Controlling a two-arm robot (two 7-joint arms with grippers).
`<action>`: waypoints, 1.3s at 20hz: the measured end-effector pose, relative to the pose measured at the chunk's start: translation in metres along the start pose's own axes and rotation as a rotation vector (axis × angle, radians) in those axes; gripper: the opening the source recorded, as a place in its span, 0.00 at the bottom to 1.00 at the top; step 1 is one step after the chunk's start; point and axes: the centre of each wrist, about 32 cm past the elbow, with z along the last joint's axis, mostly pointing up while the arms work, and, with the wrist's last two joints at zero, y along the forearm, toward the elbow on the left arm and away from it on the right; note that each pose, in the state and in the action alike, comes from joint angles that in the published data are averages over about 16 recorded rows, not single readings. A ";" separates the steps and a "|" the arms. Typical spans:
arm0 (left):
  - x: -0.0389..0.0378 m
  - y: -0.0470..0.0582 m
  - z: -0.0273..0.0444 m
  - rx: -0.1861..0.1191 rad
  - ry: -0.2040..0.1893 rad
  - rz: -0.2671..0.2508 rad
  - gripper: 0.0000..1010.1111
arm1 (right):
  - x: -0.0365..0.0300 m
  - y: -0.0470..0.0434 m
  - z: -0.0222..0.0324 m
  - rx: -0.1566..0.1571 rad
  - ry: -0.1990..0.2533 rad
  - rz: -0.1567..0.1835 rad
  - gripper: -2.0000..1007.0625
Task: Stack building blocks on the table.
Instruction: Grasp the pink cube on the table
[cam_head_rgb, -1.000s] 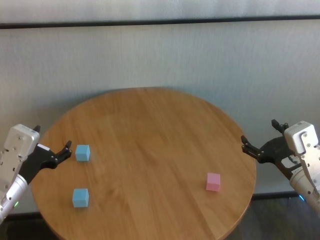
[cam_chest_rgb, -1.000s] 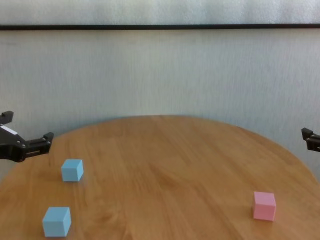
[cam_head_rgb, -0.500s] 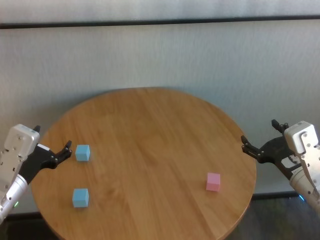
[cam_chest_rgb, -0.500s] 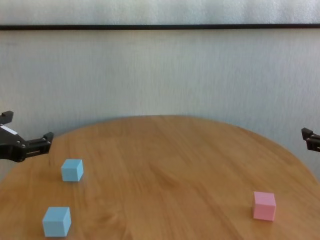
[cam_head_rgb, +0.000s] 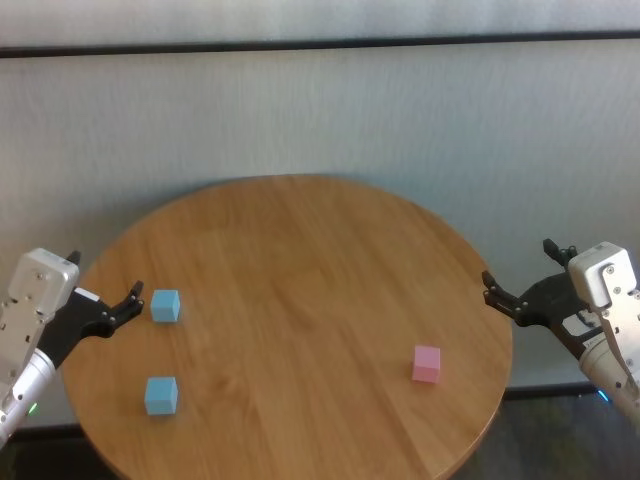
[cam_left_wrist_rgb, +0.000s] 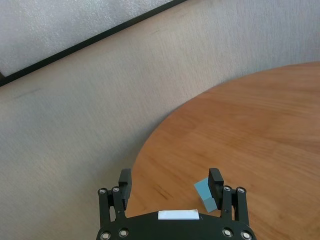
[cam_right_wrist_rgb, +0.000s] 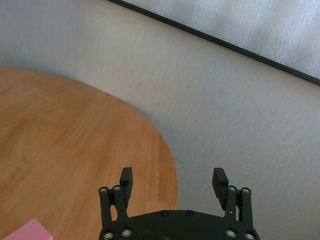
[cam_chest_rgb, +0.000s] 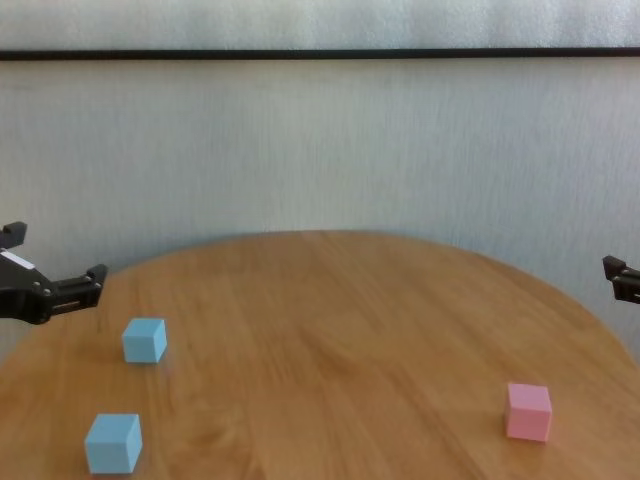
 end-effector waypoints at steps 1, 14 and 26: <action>0.0000 0.000 0.0000 0.000 0.000 0.000 0.99 | 0.0000 0.0000 0.0000 0.000 0.000 0.000 1.00; 0.0130 0.015 0.0060 0.035 0.062 -0.121 0.99 | 0.0000 0.0000 0.0000 0.000 0.000 0.000 1.00; 0.0324 0.029 0.0136 0.189 0.223 -0.269 0.99 | 0.0000 0.0000 0.0000 0.000 0.000 0.000 1.00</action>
